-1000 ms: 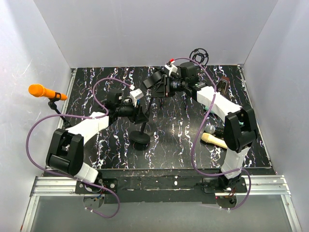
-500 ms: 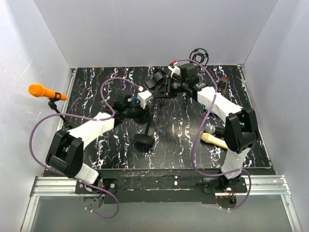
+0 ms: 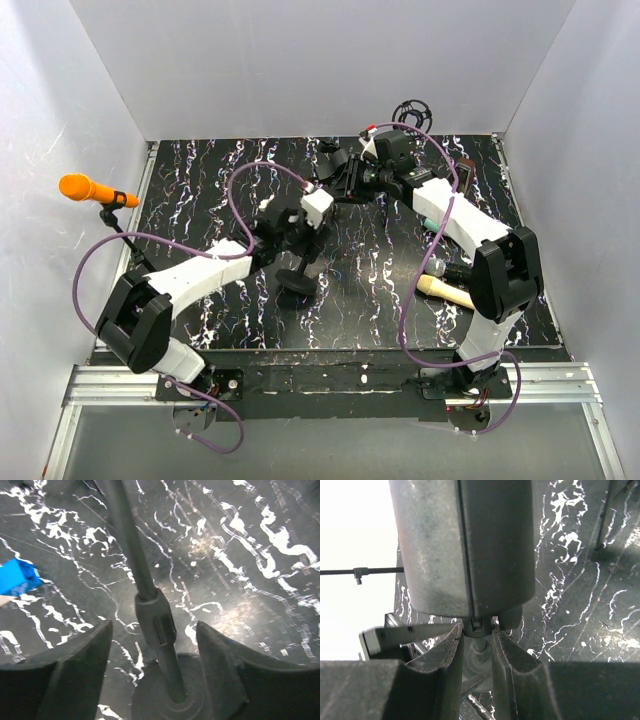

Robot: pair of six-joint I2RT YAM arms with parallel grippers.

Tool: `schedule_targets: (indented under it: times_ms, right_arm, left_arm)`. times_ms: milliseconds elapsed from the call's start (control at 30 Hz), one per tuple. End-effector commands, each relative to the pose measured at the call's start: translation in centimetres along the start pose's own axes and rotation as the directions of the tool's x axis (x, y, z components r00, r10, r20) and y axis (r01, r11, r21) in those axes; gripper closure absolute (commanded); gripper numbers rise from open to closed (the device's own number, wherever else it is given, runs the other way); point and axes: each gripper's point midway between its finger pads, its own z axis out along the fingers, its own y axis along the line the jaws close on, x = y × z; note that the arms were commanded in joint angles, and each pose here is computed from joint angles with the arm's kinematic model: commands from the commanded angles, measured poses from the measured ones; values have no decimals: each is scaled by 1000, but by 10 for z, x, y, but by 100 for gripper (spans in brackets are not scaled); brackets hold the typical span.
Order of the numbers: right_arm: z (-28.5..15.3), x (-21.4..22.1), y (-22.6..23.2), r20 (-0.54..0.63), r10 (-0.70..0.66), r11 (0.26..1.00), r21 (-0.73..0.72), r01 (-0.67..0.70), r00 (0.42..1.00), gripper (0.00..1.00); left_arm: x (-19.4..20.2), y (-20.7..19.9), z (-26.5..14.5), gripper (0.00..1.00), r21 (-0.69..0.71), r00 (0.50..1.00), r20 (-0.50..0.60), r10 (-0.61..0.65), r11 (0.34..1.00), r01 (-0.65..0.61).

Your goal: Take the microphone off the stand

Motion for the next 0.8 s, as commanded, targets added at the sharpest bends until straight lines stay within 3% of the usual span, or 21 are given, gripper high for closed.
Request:
schedule_targets:
  times_ms: [0, 167, 300, 400, 500, 567, 600, 700, 767]
  right_arm:
    - [-15, -3, 30, 21, -114, 978, -171, 116, 993, 99]
    - [-16, 1, 34, 11, -128, 968, -218, 127, 992, 99]
    - [-18, 3, 45, 7, -151, 947, -285, 147, 988, 99]
    - [-18, 4, 49, 6, -164, 936, -314, 158, 986, 99]
    - [-20, 4, 52, 13, -172, 930, -329, 167, 985, 99]
    - [-22, 3, 53, 21, -177, 927, -333, 174, 984, 99]
    - [-23, 3, 53, 23, -179, 927, -332, 176, 984, 99]
    - [-25, 0, 52, 31, -181, 934, -307, 181, 983, 99]
    - [-24, -10, 41, 62, -151, 967, -196, 161, 987, 99]
  left_arm:
    - [-41, -15, -28, 27, 315, 981, 86, -174, 939, 139]
    - [-48, -20, -26, 21, 458, 967, 108, -229, 875, 156]
    - [-42, -31, -17, 27, 555, 968, 107, -226, 821, 130]
    - [-35, -43, -15, 40, 624, 971, 84, -226, 771, 126]
    - [-29, -41, -12, 58, 619, 979, 96, -177, 781, 81]
    - [-24, -36, -9, 76, 589, 985, 93, -145, 806, 63]
    - [-22, -32, -8, 98, 566, 987, 91, -131, 822, 56]
    - [-22, 2, 3, 100, 342, 989, 84, -124, 936, 88]
    - [-26, 37, 5, 100, 43, 990, 102, -95, 995, 91]
